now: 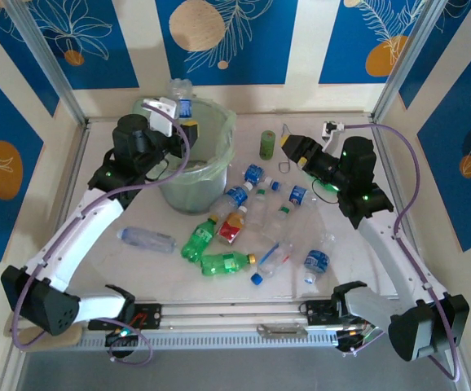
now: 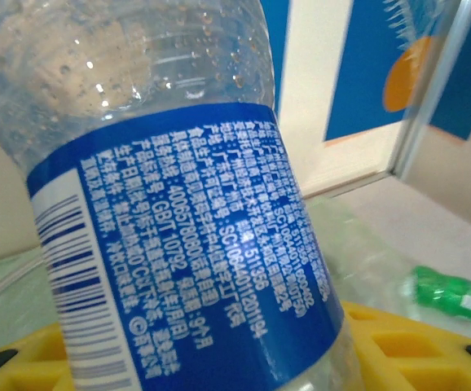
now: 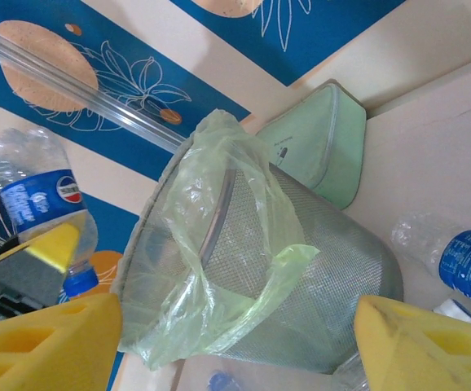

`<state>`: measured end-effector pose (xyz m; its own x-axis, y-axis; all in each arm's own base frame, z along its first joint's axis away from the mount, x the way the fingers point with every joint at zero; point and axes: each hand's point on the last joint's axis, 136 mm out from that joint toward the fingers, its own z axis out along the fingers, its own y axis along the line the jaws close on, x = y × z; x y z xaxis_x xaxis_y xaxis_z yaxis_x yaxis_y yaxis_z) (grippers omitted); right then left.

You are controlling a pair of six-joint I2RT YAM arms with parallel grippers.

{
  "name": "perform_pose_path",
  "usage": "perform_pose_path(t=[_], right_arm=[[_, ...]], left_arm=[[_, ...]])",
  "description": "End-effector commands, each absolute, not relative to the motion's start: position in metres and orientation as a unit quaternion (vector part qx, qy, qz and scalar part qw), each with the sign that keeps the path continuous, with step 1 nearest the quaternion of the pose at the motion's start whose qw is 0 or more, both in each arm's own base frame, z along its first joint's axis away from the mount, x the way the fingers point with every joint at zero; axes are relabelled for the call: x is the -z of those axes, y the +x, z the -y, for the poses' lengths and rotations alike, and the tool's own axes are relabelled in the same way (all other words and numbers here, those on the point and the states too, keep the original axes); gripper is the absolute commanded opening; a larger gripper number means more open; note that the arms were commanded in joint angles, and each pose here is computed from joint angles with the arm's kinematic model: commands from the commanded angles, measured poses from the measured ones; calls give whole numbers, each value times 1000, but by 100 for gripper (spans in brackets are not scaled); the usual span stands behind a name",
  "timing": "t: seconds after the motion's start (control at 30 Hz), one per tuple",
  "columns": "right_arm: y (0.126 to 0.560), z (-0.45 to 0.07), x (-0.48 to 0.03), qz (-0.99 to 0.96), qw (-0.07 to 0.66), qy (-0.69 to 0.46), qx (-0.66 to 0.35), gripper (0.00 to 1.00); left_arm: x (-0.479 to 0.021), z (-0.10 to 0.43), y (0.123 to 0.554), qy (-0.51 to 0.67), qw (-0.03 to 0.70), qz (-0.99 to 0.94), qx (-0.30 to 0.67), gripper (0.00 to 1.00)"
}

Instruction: Put the plastic bottles in the bin

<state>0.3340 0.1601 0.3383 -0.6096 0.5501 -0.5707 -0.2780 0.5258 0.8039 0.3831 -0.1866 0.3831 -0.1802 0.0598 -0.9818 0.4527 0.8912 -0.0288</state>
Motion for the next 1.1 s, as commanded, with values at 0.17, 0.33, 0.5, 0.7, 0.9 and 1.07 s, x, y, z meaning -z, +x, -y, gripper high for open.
perform_pose_path(t=[0.17,0.33,0.5,0.7,0.9,1.07], right_arm=[[342,-158,-327,-767,421,105,-472,76],[344,-159,-323,-770,416,108,-471,76],[345,-160,-319,-773,411,110,-471,76],[346,-159,-316,-775,408,111,-469,77],[346,-158,-313,-778,405,117,-466,76],[348,-156,-309,-784,402,122,-457,77]], left_arm=[[-330,167,407,141,548,-815,126,44],[-308,167,414,140,510,-841,116,46],[-300,166,415,136,497,-849,111,52],[-310,166,412,132,506,-844,119,73],[-331,166,402,127,526,-830,136,82],[-361,179,382,143,549,-799,199,86]])
